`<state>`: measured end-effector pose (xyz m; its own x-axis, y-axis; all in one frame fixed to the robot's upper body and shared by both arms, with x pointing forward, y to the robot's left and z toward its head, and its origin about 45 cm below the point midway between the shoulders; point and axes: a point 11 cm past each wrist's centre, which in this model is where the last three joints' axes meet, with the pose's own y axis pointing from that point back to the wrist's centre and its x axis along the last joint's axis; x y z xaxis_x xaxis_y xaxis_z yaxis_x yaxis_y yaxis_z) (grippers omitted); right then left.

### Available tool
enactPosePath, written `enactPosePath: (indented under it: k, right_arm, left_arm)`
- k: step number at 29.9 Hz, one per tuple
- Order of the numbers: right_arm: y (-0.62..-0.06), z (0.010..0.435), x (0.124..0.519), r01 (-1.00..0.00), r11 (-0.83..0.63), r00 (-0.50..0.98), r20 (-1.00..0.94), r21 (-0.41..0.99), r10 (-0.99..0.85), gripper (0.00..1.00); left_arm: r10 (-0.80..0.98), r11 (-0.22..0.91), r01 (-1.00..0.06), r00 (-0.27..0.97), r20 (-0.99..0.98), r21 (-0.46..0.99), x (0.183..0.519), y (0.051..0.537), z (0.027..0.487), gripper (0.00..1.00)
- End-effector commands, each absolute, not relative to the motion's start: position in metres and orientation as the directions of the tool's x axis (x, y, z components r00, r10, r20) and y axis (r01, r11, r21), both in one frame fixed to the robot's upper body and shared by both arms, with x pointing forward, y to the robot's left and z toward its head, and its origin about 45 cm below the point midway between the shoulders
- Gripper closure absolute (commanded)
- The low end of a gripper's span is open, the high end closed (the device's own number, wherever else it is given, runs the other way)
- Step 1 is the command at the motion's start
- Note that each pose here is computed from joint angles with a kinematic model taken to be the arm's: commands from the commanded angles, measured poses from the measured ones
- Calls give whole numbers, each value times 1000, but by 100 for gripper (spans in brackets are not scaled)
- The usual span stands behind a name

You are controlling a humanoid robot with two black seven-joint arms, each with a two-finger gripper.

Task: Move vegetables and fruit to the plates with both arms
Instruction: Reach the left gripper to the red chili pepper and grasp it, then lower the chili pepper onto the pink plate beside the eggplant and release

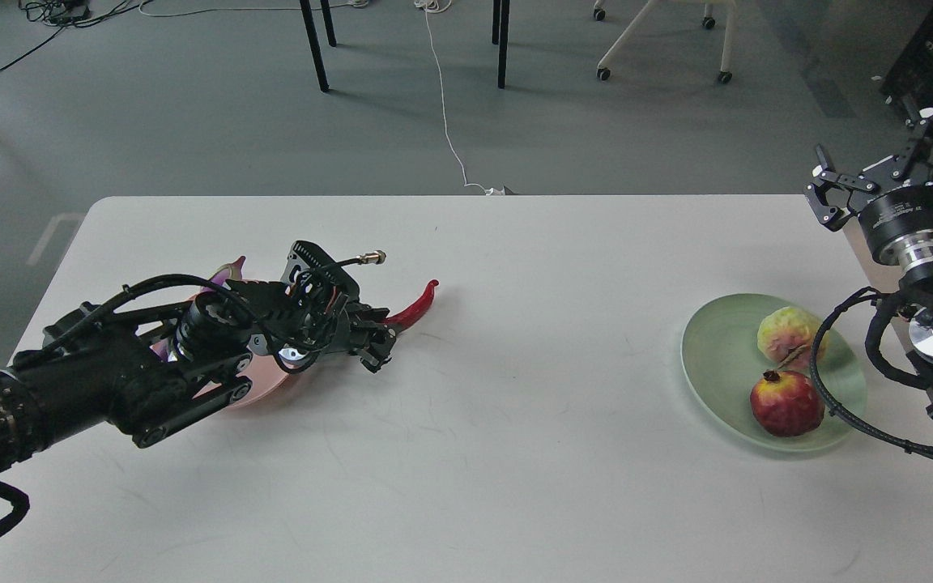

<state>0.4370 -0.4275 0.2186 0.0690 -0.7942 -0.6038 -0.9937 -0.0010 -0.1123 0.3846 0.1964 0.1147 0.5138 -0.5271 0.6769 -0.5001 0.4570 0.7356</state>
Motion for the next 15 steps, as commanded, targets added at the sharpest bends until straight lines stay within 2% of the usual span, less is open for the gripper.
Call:
enactPosePath:
  k: [1,3,5,9,11,15]
  right_arm:
    - [-427,218,437,-994,-2,69,-603,-111,-795,1]
    - [-428,218,437,-994,-1,69,-603,-112,-795,1]
    - [-427,219,437,-993,-2,71,-604,-114,-794,1]
    - [-428,220,438,-993,-1,70,-602,-115,-795,1]
    - [-429,220,437,-993,1,68,-601,-115,-796,1]
    - [-428,220,438,-993,0,69,-602,-114,-796,1]
  left_arm:
    - [-523,459,-492,523,673,740,381,196,110,77]
    - [-519,471,-492,517,680,733,381,192,113,87]
    - [-493,499,-509,498,713,701,385,189,121,91]
    - [-306,648,-580,395,866,494,395,159,166,91]
    - [-250,654,-589,424,871,474,397,164,181,91]
    - [-242,615,-616,448,861,493,396,209,204,90]
